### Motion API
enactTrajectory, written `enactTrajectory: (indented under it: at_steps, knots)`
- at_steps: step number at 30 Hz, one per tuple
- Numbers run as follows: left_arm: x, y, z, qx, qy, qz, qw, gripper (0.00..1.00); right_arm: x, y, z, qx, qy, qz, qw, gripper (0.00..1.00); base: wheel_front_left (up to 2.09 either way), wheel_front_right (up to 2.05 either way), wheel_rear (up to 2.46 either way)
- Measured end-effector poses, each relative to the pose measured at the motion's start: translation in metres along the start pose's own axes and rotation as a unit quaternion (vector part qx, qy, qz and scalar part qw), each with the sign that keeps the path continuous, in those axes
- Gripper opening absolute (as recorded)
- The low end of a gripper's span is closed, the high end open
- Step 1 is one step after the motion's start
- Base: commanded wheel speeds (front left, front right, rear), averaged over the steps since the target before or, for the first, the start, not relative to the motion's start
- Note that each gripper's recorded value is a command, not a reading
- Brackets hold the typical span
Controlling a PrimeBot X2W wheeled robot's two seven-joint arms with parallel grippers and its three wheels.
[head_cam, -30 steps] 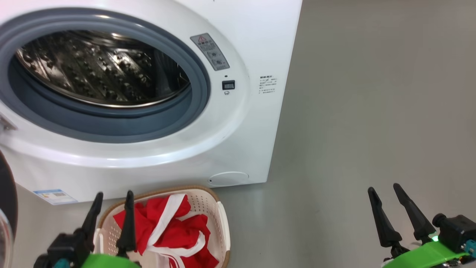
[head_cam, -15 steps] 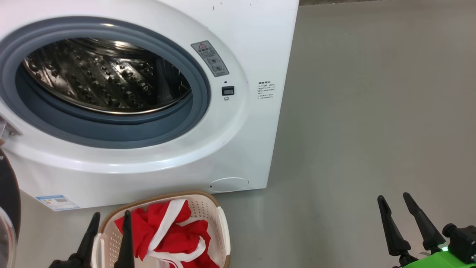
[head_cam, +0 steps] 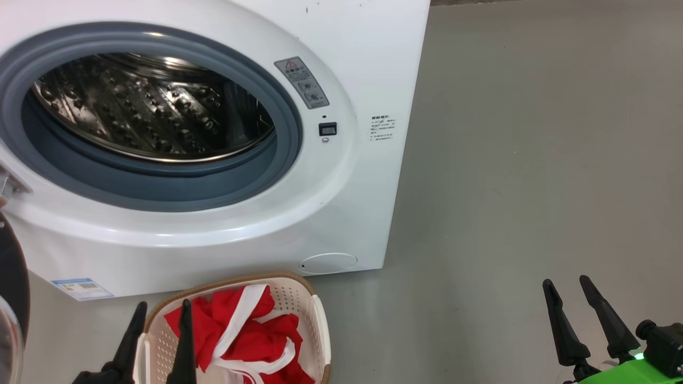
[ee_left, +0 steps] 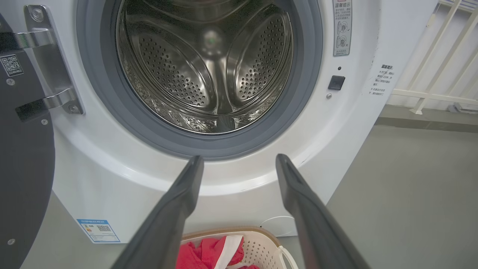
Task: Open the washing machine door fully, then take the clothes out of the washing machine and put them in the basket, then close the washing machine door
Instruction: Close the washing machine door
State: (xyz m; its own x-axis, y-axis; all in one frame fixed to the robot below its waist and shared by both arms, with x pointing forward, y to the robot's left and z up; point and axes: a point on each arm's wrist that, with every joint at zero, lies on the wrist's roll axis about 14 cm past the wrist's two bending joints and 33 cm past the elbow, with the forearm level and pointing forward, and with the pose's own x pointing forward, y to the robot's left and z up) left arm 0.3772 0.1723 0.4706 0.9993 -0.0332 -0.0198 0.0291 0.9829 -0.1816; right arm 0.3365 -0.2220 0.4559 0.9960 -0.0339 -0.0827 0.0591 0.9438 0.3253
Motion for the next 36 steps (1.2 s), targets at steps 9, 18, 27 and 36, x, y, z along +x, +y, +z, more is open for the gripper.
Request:
enactTrajectory:
  at_steps: [9,18,27,36]
  knots:
    - [0.0001,0.0013,-0.0019,0.0,0.003,0.002,1.0,1.0,0.0017,0.0007,-0.0016,0.0,0.003,0.001,1.0,1.0,-0.38,0.38,0.0]
    - [-0.0002,0.0019,-0.0019,0.0,0.003,0.003,1.0,1.0,0.0022,0.0014,-0.0017,0.0,0.003,0.002,1.0,1.0,-1.17,1.17,0.0]
    - [-0.0005,0.0033,-0.0033,0.0,0.005,0.006,1.0,1.0,0.0035,0.0021,-0.0033,0.0,0.005,0.003,1.0,1.0,-1.15,1.15,0.0]
    - [-0.0017,0.0035,-0.0028,-0.003,0.004,0.006,1.0,1.0,0.0029,0.0037,-0.0018,0.001,0.003,0.005,1.0,1.0,-0.4,0.4,0.0]
